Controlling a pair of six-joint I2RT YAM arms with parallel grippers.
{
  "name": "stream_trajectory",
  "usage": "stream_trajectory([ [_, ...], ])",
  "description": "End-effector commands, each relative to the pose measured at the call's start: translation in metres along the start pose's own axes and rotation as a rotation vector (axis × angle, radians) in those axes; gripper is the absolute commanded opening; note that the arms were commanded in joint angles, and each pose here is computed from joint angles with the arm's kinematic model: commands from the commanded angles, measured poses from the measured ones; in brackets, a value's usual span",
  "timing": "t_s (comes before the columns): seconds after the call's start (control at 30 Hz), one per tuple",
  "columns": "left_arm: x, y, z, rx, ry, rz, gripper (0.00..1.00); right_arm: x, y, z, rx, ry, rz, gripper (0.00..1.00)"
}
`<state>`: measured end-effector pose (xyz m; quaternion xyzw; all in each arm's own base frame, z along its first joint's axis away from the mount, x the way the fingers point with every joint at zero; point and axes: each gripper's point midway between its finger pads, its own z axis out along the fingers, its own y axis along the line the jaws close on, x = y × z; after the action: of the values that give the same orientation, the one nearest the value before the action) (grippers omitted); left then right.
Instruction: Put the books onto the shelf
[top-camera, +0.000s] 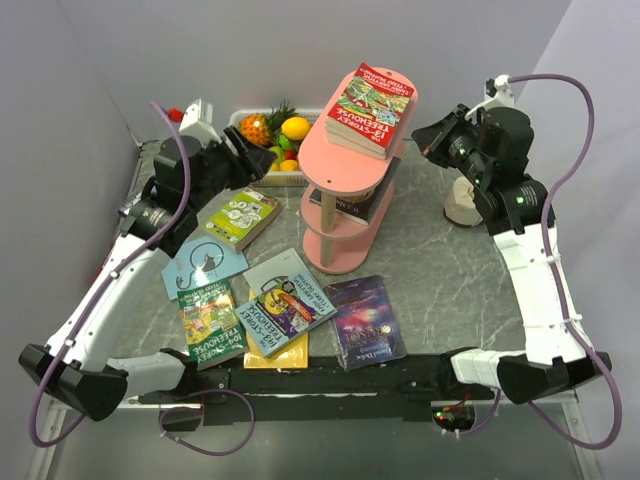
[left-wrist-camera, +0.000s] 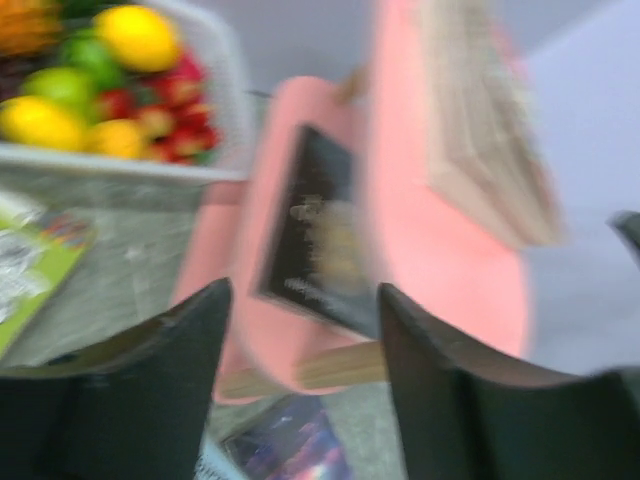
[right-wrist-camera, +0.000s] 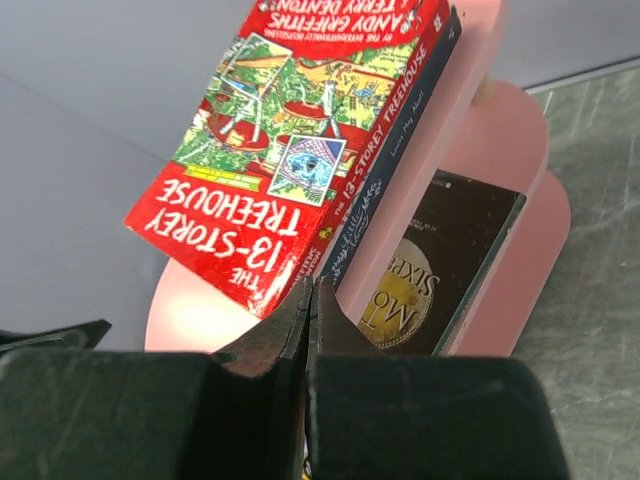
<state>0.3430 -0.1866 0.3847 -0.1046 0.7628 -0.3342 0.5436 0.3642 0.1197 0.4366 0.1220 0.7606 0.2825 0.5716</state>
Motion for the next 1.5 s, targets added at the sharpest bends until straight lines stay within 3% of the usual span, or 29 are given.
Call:
stream_trajectory([
  [0.0, -0.026, -0.081, -0.007, 0.347, -0.007, 0.056, 0.52, -0.017, 0.003, -0.011, -0.014, -0.097, 0.000, 0.00],
  [0.1, -0.019, -0.102, -0.007, 0.431, 0.012, 0.082, 0.32, -0.011, 0.008, -0.014, -0.057, -0.082, 0.001, 0.00],
  [0.17, -0.017, -0.106, -0.003, 0.414, 0.013, 0.106, 0.28, -0.005, 0.018, -0.013, -0.102, -0.042, -0.013, 0.00],
  [0.3, -0.005, -0.097, 0.009, 0.370, 0.039, 0.097, 0.30, 0.017, 0.043, -0.018, -0.218, 0.040, -0.047, 0.00],
  [0.67, 0.012, -0.072, 0.001, 0.316, 0.042, 0.090, 0.37, 0.054, 0.055, 0.000, -0.280, 0.183, -0.076, 0.00],
  [1.47, 0.018, -0.060, 0.000, 0.283, 0.045, 0.111, 0.40, 0.047, 0.042, 0.014, -0.215, 0.172, -0.088, 0.00],
])
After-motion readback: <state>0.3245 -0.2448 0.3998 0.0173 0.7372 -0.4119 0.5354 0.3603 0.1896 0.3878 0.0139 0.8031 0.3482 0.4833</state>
